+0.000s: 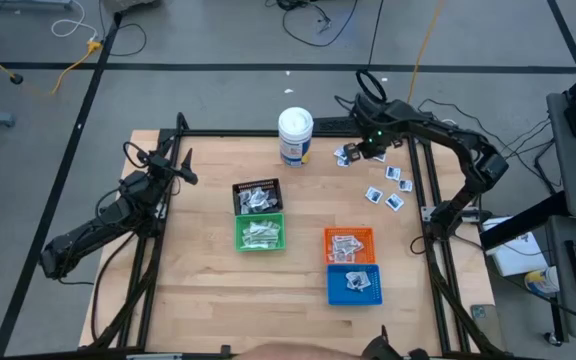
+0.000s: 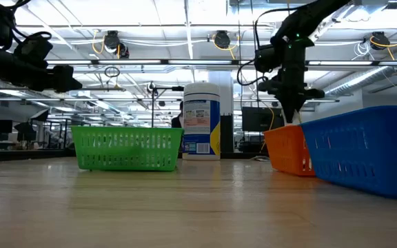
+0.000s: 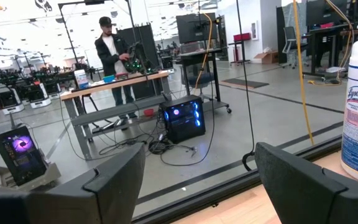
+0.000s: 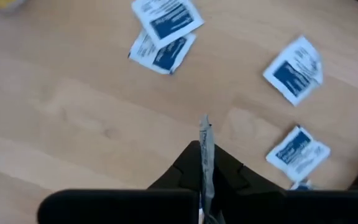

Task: Pick & Place First Aid Supplies
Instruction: Put the blue pad into the blue bin

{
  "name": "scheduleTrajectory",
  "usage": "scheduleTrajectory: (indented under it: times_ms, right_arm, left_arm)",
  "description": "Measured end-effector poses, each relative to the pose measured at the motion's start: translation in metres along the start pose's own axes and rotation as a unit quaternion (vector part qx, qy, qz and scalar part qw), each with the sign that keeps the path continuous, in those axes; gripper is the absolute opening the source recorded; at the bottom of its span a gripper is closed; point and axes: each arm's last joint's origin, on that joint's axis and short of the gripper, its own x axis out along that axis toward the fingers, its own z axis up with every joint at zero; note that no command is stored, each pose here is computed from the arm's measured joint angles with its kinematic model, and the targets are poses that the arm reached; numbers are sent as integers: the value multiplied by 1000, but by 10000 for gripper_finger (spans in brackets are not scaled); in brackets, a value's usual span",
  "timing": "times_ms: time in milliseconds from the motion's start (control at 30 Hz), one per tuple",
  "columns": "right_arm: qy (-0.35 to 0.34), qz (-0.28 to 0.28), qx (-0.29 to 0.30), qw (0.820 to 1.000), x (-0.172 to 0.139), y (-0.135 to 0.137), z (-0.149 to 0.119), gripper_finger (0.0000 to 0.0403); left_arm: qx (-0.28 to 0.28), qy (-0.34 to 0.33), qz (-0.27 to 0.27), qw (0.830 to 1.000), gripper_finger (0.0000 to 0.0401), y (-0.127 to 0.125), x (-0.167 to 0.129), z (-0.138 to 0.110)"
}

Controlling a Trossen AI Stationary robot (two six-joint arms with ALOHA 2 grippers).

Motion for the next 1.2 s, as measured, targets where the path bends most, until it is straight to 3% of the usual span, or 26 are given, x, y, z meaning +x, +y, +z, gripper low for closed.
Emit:
scheduleTrajectory:
  times_ms: [233, 500, 900, 1200]
  right_arm:
    - [5, -1, 55, 998, -11, 7, -5, 3]
    - [-19, 18, 21, 999, -32, 51, -45, 2]
    - [15, 38, -32, 999, -41, 124, -143, 1]
    - [44, 49, -33, 997, -48, 152, -231, 1]
  left_arm:
    - [0, 0, 0, 1000, 305, 0, 0, 0]
    - [0, 0, 0, 1000, 305, 0, 0, 0]
    - [0, 0, 0, 1000, 306, 0, 0, 0]
    - [0, 0, 0, 1000, 305, 0, 0, 0]
